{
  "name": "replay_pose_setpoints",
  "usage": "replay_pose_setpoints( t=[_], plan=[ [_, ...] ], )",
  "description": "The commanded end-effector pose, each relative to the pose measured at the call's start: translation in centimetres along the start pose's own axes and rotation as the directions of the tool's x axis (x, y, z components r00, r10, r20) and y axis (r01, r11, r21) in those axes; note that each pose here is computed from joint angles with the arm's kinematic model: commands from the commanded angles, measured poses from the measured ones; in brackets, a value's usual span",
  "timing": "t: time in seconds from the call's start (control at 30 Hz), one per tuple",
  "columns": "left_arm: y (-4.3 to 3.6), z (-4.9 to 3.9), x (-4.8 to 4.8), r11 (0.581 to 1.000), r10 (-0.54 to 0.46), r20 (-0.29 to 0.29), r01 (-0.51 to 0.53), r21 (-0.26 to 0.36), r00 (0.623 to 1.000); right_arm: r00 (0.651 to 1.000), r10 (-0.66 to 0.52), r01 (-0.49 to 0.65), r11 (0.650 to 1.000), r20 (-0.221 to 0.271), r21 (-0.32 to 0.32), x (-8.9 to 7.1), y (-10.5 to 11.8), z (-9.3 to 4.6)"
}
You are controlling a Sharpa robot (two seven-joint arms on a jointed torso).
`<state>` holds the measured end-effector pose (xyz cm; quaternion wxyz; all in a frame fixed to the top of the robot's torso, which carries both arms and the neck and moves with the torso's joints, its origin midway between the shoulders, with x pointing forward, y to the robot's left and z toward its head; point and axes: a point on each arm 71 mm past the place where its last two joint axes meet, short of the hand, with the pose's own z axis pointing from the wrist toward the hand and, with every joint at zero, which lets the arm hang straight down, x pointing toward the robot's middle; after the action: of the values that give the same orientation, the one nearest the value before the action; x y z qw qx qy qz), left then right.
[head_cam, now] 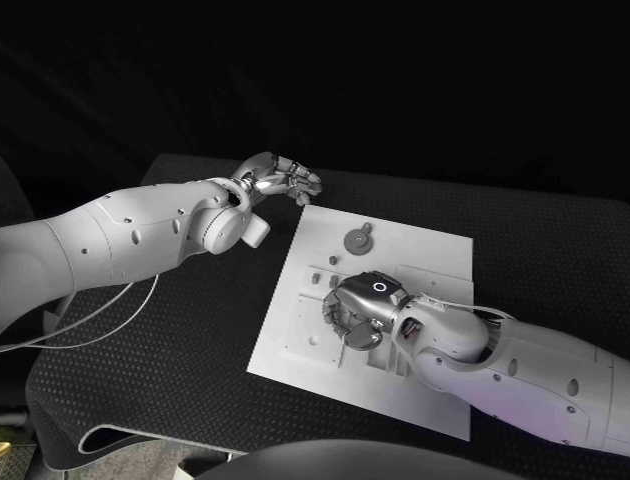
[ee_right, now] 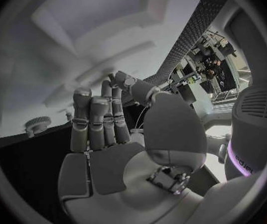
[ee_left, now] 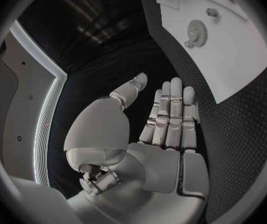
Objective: Assemble the parts on the task board
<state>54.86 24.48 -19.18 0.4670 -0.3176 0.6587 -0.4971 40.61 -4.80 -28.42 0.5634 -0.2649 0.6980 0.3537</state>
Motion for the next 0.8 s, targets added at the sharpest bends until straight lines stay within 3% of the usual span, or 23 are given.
replay_pose_setpoints(
  t=[0.03,0.47,0.8],
  plan=[
    [-0.16,0.05,0.14,1.000,-0.008,-0.008,0.008,0.008,1.000,0.997,-0.025,0.026,0.999,-0.078,0.021,1.1,-0.4,-0.2],
    [-0.12,-0.02,0.03,1.000,-0.008,-0.008,0.008,0.005,1.000,0.997,0.004,-0.001,0.999,-0.079,0.032,1.2,-0.8,-0.4],
    [-0.05,-0.12,-0.14,1.000,-0.005,-0.005,0.005,0.003,1.000,0.998,0.057,-0.056,0.998,-0.022,0.039,0.8,-1.4,-0.7]
  ],
)
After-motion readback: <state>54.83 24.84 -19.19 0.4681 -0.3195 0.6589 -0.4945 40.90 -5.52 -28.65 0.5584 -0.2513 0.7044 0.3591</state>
